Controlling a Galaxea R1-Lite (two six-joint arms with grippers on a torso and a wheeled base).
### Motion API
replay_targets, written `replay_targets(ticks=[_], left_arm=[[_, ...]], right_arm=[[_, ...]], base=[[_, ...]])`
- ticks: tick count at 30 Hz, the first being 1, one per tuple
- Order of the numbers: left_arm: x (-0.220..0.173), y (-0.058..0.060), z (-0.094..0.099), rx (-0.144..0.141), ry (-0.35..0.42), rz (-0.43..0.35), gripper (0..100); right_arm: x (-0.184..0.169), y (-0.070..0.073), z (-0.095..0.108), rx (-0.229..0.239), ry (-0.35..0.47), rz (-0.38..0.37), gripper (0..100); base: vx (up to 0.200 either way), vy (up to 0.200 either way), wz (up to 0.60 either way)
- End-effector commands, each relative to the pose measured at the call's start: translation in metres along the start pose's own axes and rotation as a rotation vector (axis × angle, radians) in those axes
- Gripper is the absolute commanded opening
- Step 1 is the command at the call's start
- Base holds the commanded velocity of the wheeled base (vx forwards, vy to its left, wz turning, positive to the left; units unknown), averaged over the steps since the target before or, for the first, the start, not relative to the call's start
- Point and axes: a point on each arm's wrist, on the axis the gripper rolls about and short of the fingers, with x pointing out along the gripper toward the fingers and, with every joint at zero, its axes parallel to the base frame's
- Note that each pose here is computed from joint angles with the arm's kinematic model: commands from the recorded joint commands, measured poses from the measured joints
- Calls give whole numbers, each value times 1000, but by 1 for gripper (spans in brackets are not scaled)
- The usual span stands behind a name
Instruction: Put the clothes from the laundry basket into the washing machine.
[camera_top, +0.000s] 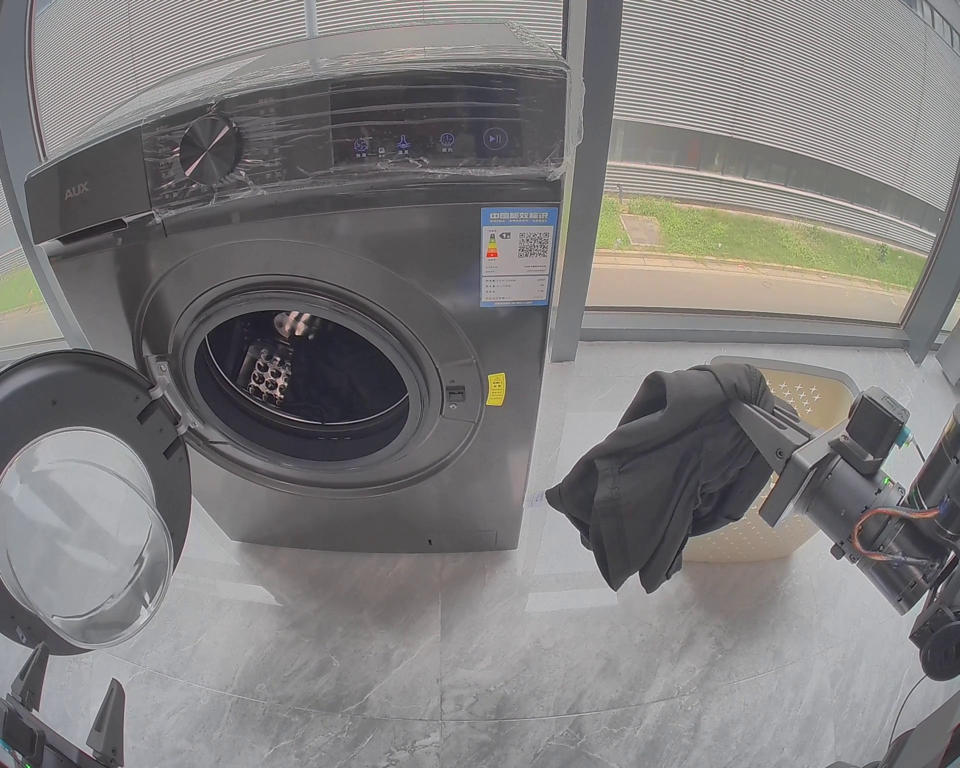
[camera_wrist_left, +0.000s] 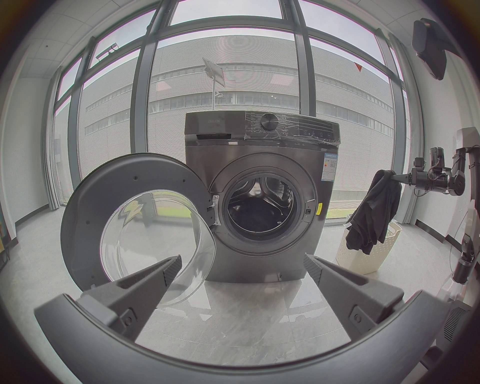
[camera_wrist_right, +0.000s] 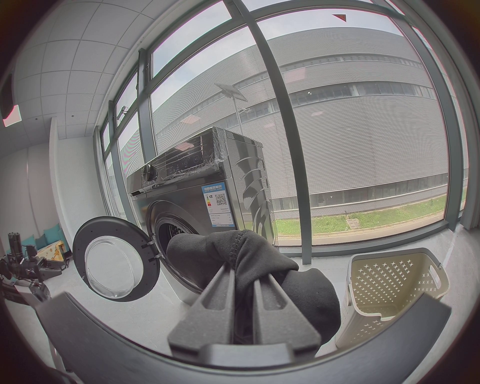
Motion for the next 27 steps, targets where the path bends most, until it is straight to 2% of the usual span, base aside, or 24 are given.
replay_targets(ticks=[1,10,27], left_arm=[[0,0,-5,-1,0,0,100],[0,0,-5,-1,0,0,100],[0,0,-5,-4,-1,10,100]], right_arm=[[0,0,0,0,2,-1,0],[0,0,-2,-1,6,0,0],[3,0,-5,-1,18,-2,0]], base=[[0,0,0],[0,200,0],[0,0,0]])
